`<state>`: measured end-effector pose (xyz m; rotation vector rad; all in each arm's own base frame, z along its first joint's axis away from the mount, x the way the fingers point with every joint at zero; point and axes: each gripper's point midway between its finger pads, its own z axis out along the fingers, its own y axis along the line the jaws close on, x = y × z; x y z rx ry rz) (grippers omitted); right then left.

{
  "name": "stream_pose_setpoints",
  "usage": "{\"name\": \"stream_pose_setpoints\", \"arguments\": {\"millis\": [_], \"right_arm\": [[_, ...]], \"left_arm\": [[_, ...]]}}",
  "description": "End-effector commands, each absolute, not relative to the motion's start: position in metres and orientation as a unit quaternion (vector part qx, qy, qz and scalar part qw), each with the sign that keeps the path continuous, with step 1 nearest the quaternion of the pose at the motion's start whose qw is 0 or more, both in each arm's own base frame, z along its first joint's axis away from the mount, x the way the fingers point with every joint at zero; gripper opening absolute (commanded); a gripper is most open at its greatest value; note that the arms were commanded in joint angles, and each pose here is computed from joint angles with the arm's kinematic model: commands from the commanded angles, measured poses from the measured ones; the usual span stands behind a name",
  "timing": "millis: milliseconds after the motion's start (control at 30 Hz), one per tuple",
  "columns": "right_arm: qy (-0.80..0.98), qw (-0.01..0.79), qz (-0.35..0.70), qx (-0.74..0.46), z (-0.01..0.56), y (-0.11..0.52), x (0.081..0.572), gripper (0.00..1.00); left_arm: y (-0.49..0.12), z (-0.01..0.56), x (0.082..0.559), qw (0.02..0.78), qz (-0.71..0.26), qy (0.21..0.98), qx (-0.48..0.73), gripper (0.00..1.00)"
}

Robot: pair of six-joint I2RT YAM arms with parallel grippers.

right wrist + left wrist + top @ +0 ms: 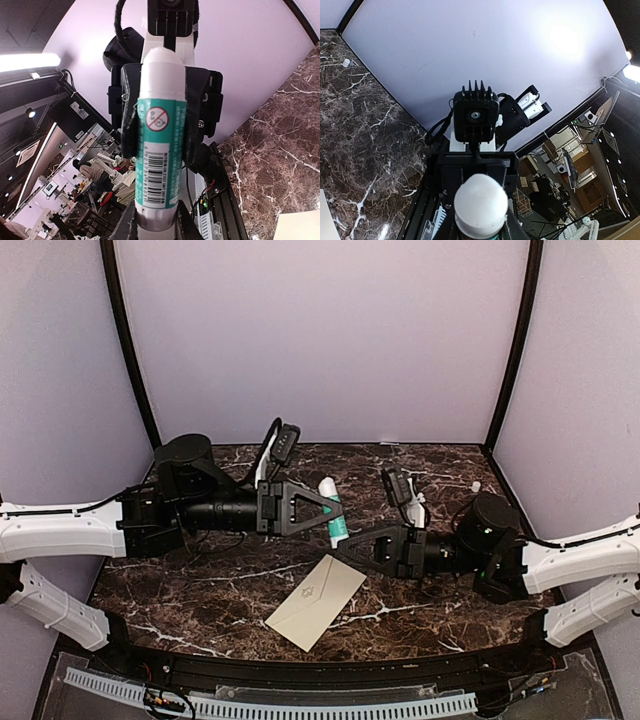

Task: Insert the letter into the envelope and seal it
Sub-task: Screw the solid glue.

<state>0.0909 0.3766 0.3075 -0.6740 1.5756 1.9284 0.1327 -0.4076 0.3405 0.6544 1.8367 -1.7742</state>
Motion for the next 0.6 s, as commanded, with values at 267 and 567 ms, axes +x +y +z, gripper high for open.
{"name": "stream_pose_setpoints", "arguments": {"millis": [267,567], "right_arm": [[0.675,0.357,0.609,-0.215,0.309,0.38,0.139,0.06],[0.786,0.375,0.461,-0.171,0.279,0.39,0.186,0.06]], "left_arm": [[-0.402,0.323,0.141,0.269,-0.603,0.712,0.238,0.0],[-0.396,0.298,0.162,0.283,-0.556,0.757,0.193,0.0]]}}
